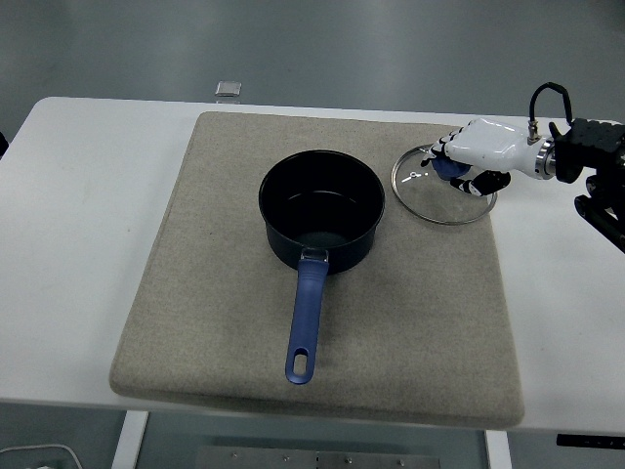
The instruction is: Lift the pot lid and place it to the right of the pot.
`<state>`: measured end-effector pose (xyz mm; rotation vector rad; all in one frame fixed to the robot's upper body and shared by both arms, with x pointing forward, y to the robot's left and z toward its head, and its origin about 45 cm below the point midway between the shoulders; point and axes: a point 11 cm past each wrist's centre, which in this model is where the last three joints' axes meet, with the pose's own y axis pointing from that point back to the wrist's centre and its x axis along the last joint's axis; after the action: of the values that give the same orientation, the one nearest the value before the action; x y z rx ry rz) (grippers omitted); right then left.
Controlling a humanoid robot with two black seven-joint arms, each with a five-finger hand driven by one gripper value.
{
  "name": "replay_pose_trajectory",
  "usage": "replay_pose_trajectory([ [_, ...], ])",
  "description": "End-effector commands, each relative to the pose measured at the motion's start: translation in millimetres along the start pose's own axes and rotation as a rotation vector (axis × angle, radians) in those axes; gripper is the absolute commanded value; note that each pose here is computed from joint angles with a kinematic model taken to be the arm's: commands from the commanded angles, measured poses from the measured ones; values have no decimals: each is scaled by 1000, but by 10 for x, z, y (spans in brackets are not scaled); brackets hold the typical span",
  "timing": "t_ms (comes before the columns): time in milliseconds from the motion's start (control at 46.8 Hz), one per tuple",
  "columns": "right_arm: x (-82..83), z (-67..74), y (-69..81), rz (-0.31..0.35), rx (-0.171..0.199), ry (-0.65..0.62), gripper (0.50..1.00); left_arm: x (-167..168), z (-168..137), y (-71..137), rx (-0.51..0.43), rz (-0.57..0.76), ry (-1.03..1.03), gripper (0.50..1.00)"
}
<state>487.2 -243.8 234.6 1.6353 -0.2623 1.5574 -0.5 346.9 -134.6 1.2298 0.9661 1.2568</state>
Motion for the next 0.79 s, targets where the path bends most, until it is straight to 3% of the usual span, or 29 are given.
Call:
replay_pose_trajectory([
  [0, -3, 8, 7, -2, -2, -1, 500, 0, -1, 0, 1, 0, 0, 1000],
  [256, 6, 25, 21, 13, -11, -35, 502, 0, 1, 0, -1, 0, 0, 1000],
  [342, 16, 34, 26, 15, -13, -36, 613, 0, 1, 0, -1, 0, 0, 1000],
  [385, 13, 25, 22, 14, -10, -36, 631, 0, 1, 0, -1, 0, 0, 1000],
  [513, 27, 9, 8, 21, -6, -39, 862, 0, 1, 0, -1, 0, 0, 1000],
  [577, 27, 9, 8, 24, -7, -44, 895, 0, 1, 0, -1, 0, 0, 1000],
  [769, 65, 34, 16, 60, -22, -100, 897, 0, 1, 0, -1, 0, 0, 1000],
])
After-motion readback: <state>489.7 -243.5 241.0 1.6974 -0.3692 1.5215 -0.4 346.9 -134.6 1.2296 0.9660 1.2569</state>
